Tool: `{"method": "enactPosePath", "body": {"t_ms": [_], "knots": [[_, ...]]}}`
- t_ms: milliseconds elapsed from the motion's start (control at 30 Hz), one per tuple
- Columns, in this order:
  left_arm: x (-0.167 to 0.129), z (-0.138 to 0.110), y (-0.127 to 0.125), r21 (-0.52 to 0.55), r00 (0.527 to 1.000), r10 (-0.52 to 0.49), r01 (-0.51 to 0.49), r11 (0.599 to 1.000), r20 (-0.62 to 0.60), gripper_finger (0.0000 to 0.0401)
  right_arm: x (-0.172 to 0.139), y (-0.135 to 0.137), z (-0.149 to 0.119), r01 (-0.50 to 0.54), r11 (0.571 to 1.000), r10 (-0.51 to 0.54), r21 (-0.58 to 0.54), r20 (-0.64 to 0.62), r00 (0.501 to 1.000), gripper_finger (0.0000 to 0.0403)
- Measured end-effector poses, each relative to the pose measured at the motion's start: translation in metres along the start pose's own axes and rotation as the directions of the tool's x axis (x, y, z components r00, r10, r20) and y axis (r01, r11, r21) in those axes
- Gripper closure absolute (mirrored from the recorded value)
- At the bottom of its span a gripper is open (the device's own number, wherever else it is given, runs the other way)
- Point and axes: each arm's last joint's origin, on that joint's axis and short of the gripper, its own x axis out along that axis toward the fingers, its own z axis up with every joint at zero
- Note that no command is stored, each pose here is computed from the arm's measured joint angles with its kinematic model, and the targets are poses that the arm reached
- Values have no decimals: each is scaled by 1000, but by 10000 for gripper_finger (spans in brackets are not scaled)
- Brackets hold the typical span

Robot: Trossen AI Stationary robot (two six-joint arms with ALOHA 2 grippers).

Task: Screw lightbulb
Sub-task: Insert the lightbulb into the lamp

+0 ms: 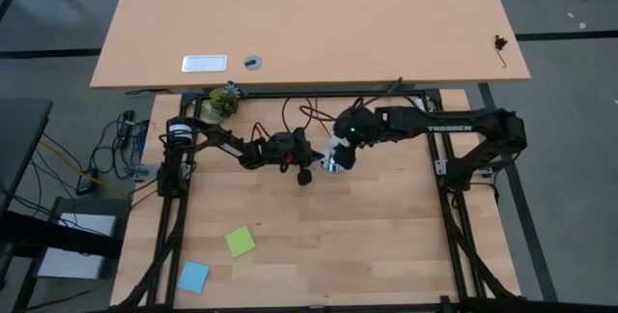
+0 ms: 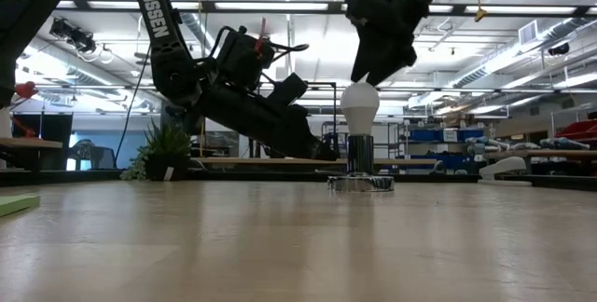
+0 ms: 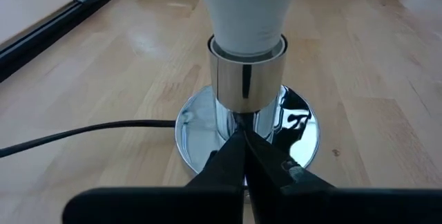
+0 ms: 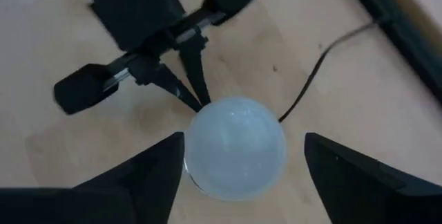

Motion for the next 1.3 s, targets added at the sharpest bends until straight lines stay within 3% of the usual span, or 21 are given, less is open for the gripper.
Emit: {"method": "enactPosePath", "body": {"t_ms": [200, 367, 500, 800, 933, 1033, 1133, 1300], "knots": [[0, 0, 0, 0, 1000, 0, 0, 1000, 0, 387, -6, 0, 4, 13, 983, -3, -185, 55, 999, 66], [0, 0, 0, 0, 1000, -1, 1, 1000, 1, 387, -4, -2, 6, -67, 915, 89, -398, 36, 995, 60], [0, 0, 0, 0, 1000, -1, 1, 1000, 1, 387, 0, -10, 8, -118, 891, 141, -438, 19, 990, 68], [0, 0, 0, 1, 1000, -1, 1, 1000, 3, 387, 13, -15, 6, -152, 860, 152, -488, -38, 988, 80], [0, 0, 0, 1, 1000, -3, 3, 1000, 2, 387, 18, -14, 4, -163, 860, 150, -484, -65, 987, 85], [0, 0, 0, 0, 1000, -3, 3, 1000, 2, 387, 20, -14, 5, -153, 883, 142, -443, -59, 988, 95], [0, 0, 0, 0, 1000, -3, 3, 1000, 0, 387, 20, -14, 5, -151, 922, 137, -356, -63, 989, 111], [0, -1, 0, 0, 1000, 2, -2, 1000, -11, 387, 21, -13, 4, -75, 991, 69, -113, -64, 996, 133]]}}
